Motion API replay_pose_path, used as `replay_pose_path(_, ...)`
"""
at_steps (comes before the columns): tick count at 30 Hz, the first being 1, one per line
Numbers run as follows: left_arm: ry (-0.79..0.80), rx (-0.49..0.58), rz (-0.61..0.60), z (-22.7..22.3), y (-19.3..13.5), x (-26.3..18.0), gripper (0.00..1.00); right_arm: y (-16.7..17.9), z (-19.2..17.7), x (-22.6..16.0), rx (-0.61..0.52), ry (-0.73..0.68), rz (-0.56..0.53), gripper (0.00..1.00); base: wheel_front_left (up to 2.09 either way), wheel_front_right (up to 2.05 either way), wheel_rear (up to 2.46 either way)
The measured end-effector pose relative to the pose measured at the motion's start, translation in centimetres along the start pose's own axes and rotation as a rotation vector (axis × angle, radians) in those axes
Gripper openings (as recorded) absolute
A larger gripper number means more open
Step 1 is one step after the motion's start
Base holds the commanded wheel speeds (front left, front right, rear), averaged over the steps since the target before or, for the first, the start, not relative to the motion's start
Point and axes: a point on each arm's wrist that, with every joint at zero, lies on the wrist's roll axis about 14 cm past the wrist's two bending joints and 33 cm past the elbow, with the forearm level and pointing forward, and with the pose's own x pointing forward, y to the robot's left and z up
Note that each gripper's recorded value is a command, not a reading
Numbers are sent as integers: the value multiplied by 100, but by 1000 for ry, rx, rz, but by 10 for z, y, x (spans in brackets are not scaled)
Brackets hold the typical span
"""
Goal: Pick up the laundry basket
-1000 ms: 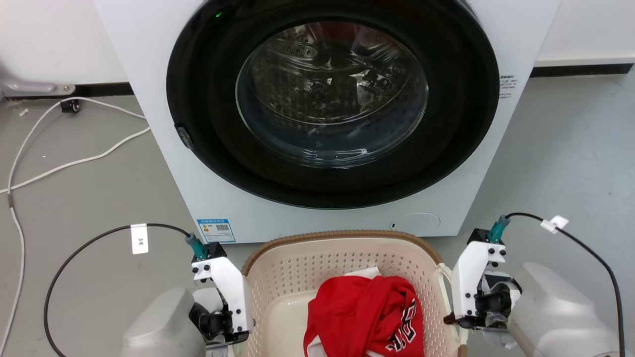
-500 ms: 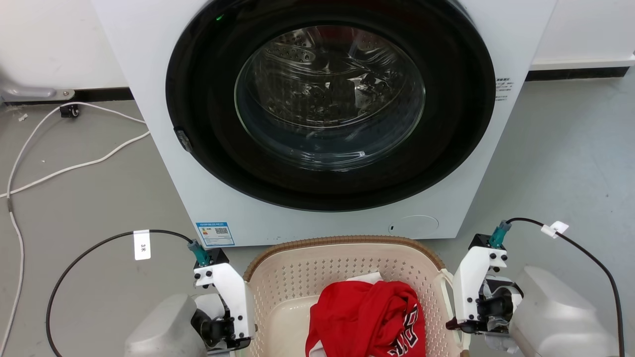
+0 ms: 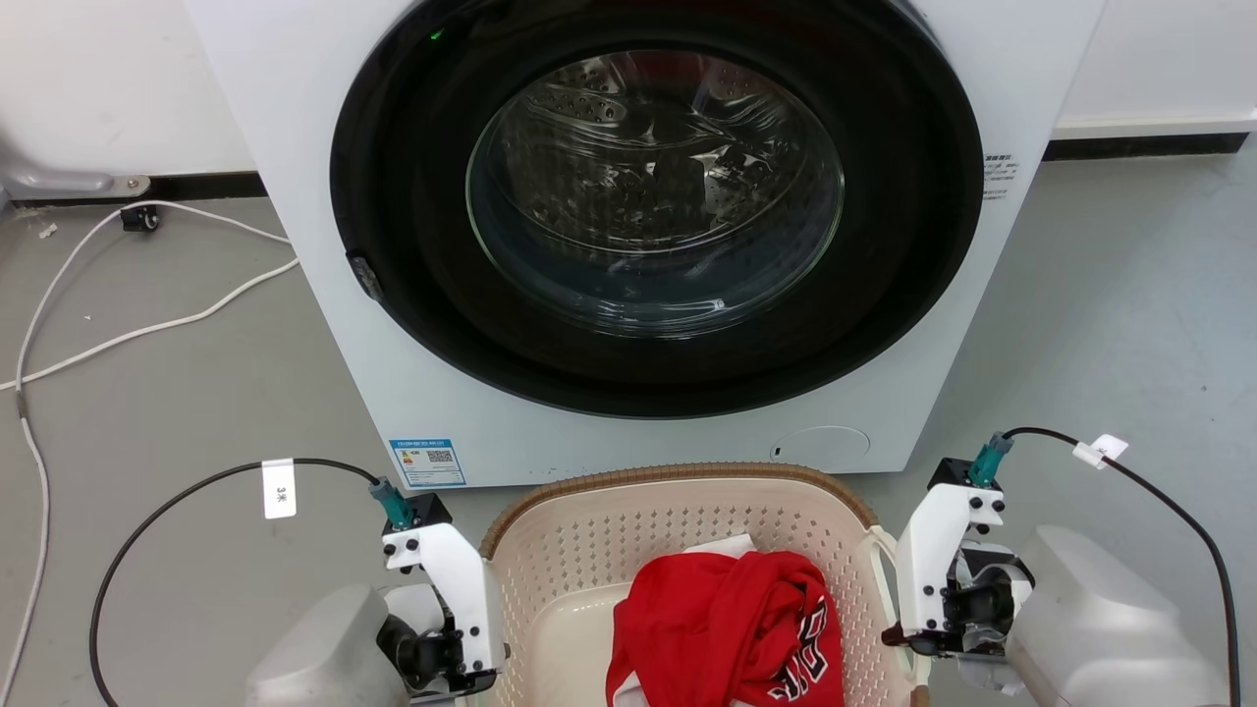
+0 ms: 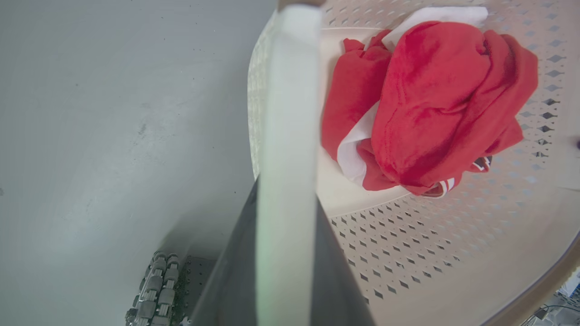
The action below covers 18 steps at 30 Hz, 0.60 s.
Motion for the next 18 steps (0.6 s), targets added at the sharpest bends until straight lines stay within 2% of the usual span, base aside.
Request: replay_pose_path(18, 1, 1, 3, -1, 2, 0, 0, 2, -1, 1, 12, 2, 7, 0, 0, 0, 0)
